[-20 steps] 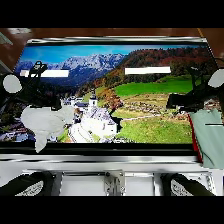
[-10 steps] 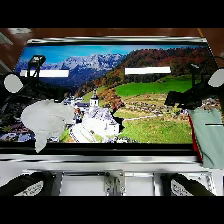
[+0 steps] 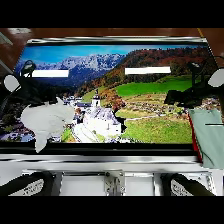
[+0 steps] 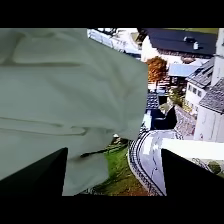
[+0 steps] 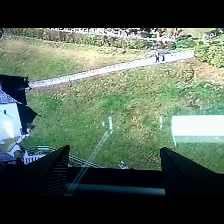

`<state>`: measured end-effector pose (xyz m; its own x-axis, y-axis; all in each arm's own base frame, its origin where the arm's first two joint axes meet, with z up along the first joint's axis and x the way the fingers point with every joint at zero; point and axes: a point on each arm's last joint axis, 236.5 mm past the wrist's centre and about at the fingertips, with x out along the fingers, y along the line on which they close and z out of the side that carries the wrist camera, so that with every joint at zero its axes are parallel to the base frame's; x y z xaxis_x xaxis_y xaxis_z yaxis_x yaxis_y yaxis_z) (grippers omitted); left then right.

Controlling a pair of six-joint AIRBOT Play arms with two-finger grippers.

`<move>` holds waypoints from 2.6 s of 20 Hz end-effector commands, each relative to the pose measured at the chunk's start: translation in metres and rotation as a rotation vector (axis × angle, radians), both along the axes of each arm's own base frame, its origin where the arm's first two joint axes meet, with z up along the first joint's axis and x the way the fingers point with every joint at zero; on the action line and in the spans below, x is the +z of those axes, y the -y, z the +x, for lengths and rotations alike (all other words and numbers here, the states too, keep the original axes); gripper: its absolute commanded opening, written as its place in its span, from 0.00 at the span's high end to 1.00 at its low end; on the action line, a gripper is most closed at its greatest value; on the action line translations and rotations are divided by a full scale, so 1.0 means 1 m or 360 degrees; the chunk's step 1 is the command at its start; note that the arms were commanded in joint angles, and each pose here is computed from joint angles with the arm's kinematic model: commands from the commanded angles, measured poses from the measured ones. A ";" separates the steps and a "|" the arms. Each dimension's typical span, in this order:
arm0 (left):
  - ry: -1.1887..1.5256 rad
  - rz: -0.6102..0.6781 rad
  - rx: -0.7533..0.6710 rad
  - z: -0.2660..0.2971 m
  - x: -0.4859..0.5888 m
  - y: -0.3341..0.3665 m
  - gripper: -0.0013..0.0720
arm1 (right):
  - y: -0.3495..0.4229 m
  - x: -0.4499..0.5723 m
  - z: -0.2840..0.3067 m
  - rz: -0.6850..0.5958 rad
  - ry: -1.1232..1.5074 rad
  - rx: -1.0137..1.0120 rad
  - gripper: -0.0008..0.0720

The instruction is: Fold the shirts.

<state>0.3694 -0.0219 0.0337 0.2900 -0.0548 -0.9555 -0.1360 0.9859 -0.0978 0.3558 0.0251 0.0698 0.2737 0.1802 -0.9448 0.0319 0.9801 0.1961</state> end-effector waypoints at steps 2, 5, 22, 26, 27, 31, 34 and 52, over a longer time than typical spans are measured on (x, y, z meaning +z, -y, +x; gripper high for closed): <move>-0.0283 -0.0015 0.0344 -0.044 -0.056 -0.048 0.00 | -0.001 0.000 0.000 0.0004 0.0000 -0.0004 0.05; -0.0284 -0.0037 0.0467 -0.052 -0.087 -0.052 0.00 | -0.001 0.000 0.000 0.0003 0.0000 -0.0003 0.06; 0.0745 -0.0292 -0.0162 0.005 0.126 0.060 0.93 | 0.007 0.009 0.004 -0.0104 0.0102 0.0171 0.06; 0.1076 -0.0826 -0.0532 -0.048 0.217 0.187 0.93 | 0.019 0.053 -0.009 -0.0221 0.0301 0.0156 0.06; 0.1076 -0.0906 -0.0625 -0.058 0.220 0.216 0.93 | 0.022 0.065 -0.015 -0.0247 0.0349 0.0144 0.06; 0.0937 -0.1077 -0.0837 -0.073 0.177 0.331 0.93 | 0.034 0.094 -0.046 -0.0337 0.0412 0.0087 0.06; 0.0596 -0.1114 -0.0775 -0.077 0.077 0.403 0.93 | 0.047 0.090 -0.063 -0.0415 0.0313 0.0073 0.06; -0.0200 -0.0674 0.0131 -0.120 -0.070 0.021 0.04 | -0.033 -0.088 -0.104 0.0394 -0.0380 0.0154 0.06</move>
